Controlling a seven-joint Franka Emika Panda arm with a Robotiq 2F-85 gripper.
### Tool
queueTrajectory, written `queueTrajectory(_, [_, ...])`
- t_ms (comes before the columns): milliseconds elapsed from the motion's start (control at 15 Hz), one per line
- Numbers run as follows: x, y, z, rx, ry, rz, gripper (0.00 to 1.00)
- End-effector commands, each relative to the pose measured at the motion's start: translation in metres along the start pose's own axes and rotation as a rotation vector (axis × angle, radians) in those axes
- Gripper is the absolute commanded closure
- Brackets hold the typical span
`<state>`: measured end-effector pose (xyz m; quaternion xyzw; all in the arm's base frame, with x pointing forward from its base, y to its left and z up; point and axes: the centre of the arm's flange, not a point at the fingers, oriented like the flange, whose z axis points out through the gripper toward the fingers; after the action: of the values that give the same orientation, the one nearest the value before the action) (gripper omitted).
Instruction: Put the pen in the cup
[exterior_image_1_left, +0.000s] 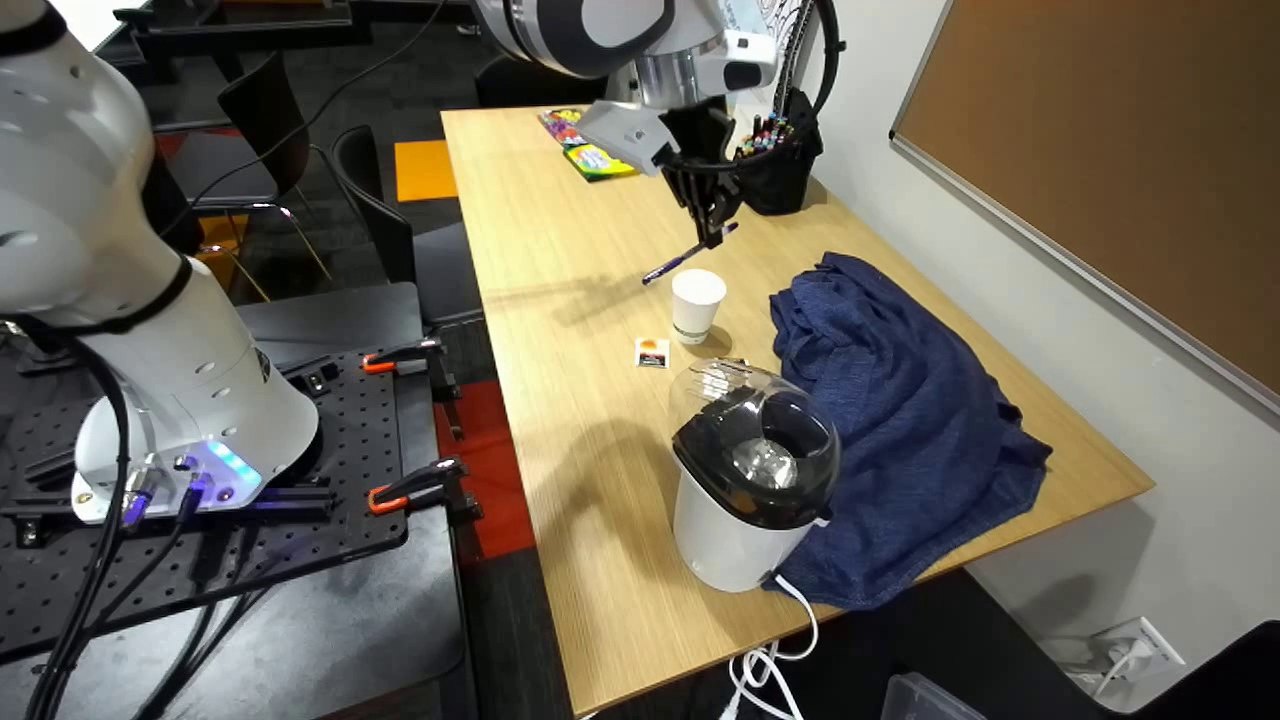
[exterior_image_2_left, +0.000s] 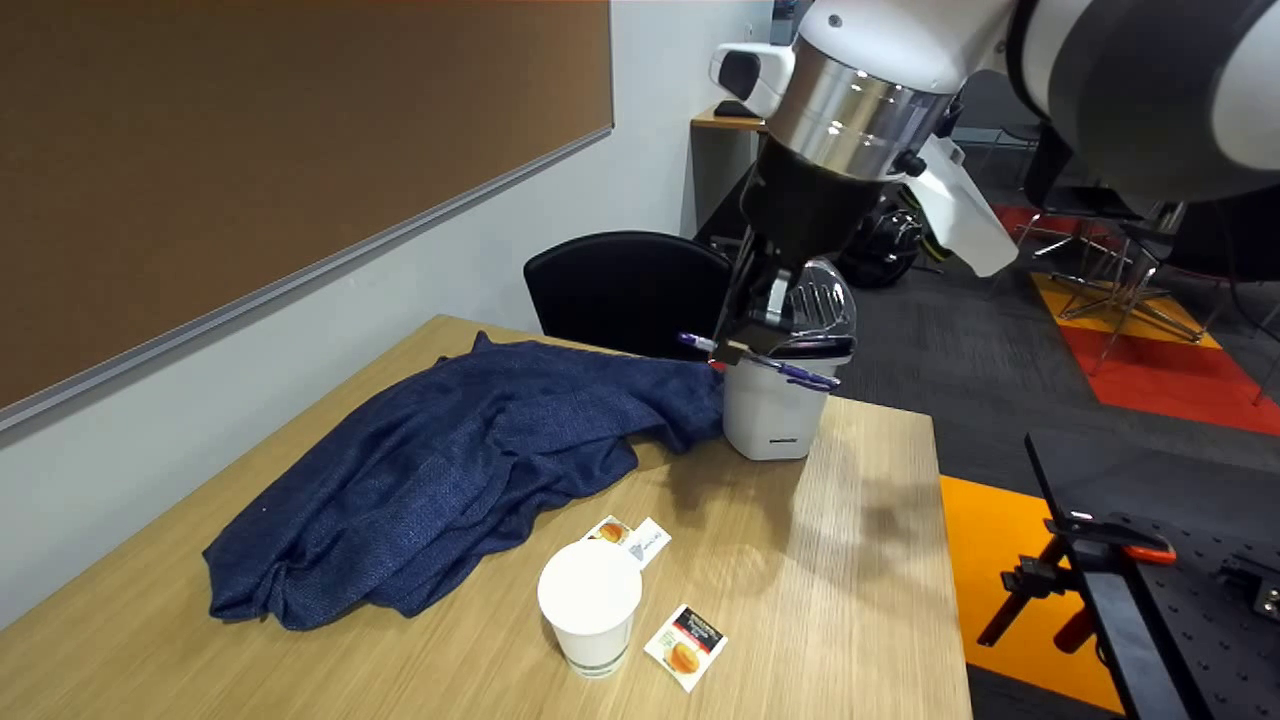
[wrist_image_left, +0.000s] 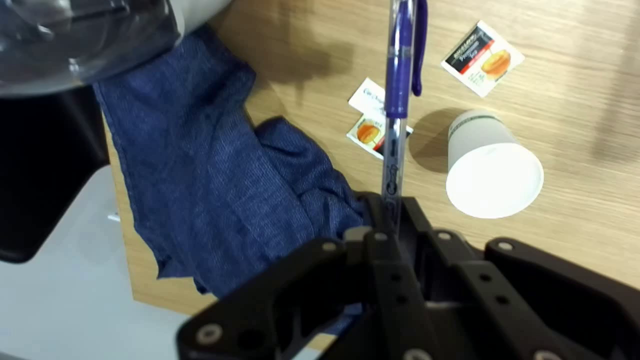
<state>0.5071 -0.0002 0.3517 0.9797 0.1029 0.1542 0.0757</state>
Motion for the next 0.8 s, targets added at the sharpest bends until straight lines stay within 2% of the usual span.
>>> queueTrajectory(0, [0.008,0.009,-0.003,0.062,0.151,-0.067,0.97])
queueTrajectory(200, [0.013,0.013,-0.004,0.136,0.285,-0.143,0.97])
queueTrajectory(533, [0.019,-0.020,-0.011,0.262,0.374,-0.294,0.97])
queueTrajectory(733, [0.024,-0.026,-0.025,0.327,0.434,-0.358,0.97])
